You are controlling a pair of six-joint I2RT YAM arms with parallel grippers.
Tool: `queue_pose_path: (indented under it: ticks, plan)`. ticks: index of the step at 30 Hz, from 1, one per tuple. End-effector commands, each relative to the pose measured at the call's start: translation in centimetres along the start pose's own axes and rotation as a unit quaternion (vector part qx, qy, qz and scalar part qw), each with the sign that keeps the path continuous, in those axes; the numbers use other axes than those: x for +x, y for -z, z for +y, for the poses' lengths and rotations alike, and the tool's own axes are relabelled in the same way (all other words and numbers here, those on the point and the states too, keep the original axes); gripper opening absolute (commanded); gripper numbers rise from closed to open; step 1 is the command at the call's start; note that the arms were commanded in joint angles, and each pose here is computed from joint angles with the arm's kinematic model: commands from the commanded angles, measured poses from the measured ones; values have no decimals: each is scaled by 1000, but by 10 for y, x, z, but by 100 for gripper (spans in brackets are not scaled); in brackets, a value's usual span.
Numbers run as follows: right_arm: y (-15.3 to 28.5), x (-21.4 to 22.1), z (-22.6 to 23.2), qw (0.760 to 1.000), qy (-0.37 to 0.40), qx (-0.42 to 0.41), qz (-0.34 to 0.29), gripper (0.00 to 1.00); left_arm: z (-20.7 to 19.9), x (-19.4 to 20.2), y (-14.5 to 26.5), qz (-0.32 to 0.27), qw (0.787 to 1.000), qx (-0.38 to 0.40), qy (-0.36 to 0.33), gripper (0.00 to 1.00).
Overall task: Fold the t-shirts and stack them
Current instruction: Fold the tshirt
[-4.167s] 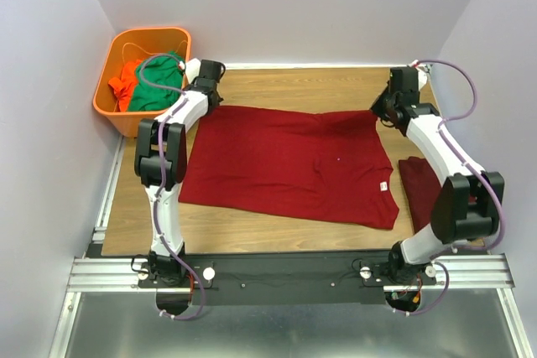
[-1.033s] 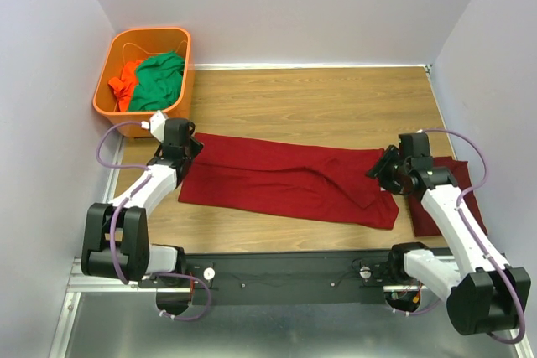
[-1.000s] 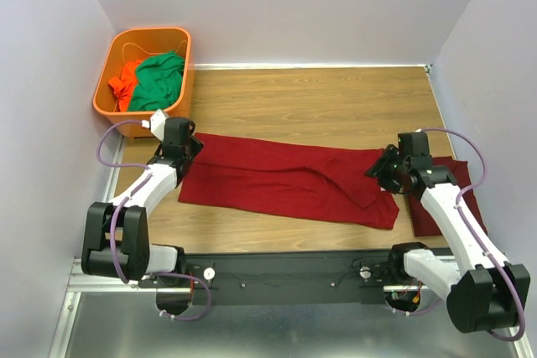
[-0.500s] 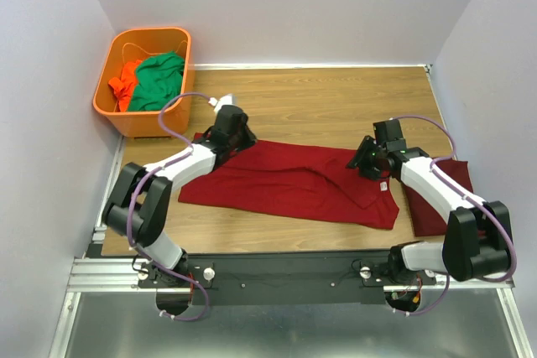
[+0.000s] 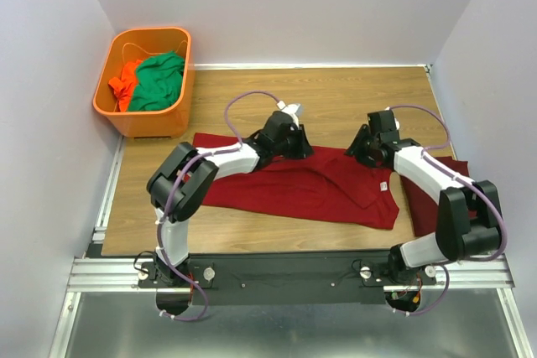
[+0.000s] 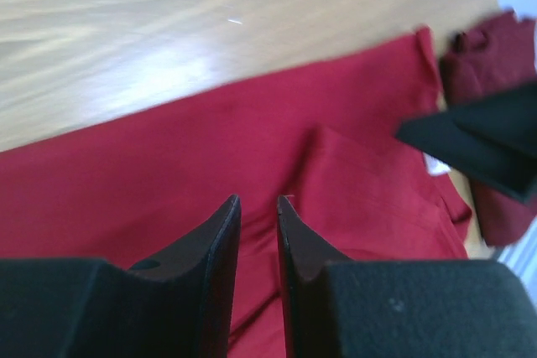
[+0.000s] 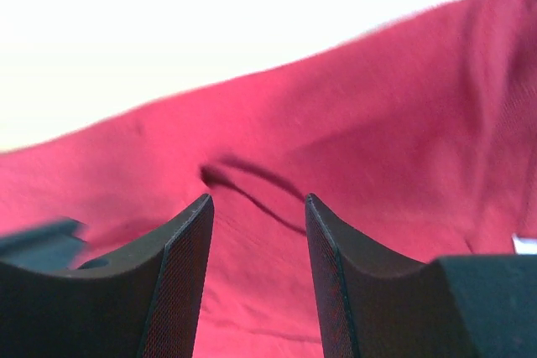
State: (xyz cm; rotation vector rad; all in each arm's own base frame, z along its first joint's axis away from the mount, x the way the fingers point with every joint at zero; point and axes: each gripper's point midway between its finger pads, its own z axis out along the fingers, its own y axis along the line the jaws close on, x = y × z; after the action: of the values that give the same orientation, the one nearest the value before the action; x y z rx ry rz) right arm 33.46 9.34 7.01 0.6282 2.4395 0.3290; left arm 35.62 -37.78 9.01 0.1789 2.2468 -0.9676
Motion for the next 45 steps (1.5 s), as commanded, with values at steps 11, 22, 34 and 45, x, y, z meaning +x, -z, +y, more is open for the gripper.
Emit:
queue_pose_path:
  ticks: [11, 22, 34, 45]
  plan:
    - [-41, -17, 43, 998, 45, -41, -20, 55, -19, 51, -20, 70, 996, 51, -34, 31]
    - [-40, 12, 50, 997, 63, -46, 1, 53, -2, 74, -12, 93, 995, 32, -26, 28]
    - [-33, 31, 46, 996, 65, -54, 21, 24, -2, 73, -10, 92, 995, 31, -27, 28]
    - [-5, 43, 58, 993, 54, -99, 34, 2, -4, 69, -8, 87, 995, 33, -25, 28]
